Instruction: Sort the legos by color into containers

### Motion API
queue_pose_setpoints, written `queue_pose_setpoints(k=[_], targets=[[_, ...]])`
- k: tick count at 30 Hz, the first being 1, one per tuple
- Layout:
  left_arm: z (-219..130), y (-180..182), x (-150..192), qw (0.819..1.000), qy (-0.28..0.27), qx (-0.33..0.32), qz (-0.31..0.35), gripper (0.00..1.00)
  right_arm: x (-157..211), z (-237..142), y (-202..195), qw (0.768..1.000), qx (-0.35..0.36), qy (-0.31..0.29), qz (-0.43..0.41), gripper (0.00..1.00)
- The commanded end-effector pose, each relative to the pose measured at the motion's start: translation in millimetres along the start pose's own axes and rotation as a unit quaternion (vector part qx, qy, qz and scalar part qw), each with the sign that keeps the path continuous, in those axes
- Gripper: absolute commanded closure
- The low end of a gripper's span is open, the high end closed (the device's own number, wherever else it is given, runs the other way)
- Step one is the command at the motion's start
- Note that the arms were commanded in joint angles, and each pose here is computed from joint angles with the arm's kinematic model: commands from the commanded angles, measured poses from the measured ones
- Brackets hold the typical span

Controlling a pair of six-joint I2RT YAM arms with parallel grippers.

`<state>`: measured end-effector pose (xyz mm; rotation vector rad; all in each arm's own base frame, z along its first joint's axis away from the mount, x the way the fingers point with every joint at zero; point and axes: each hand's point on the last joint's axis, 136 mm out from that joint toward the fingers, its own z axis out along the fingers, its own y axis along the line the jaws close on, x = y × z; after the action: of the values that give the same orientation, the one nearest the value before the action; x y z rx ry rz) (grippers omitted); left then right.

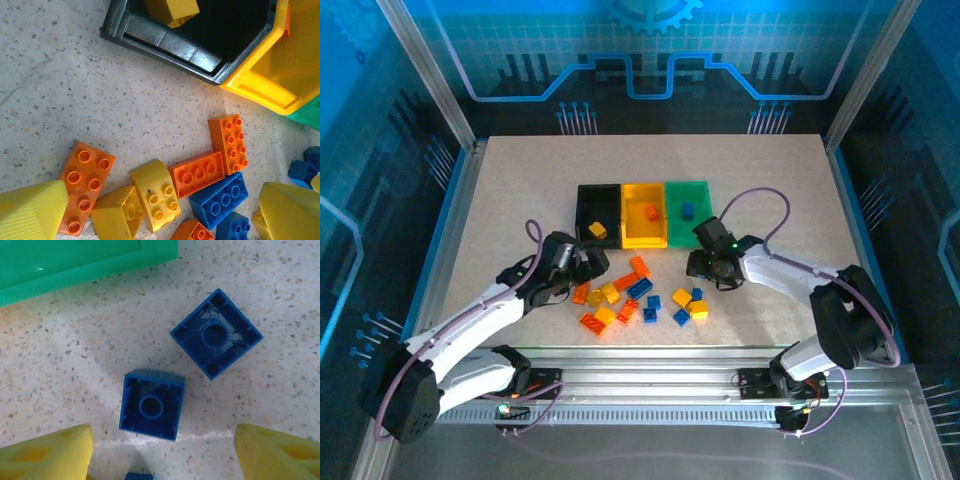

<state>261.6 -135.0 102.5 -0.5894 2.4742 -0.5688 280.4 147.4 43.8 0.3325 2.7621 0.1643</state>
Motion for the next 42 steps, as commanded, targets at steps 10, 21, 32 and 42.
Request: queue_pose_setpoints(k=[10, 21, 32, 42], targets=[[4.2, -0.3, 6.4, 1.000, 0.011, 0.007, 0.002, 0.01, -9.1, 23.1, -0.9, 0.999, -0.003, 0.004, 0.037, 0.55], [0.6, -6.1, 4.0, 1.000, 0.013, 0.014, 0.006, 0.01, -27.8, -53.4, 17.1, 0.995, -0.085, -0.051, -0.018, 0.64], [-8.5, -6.7, 0.7, 1.000, 0.012, 0.007, 0.008, 0.01, -125.6, -38.5, 57.4, 0.995, -0.051, -0.075, -0.033, 0.62], [-19.0, 10.1, -1.6, 1.000, 0.000, -0.023, 0.005, 0.01, -165.9, 12.8, 57.7, 0.999, 0.002, -0.047, -0.011, 0.50]])
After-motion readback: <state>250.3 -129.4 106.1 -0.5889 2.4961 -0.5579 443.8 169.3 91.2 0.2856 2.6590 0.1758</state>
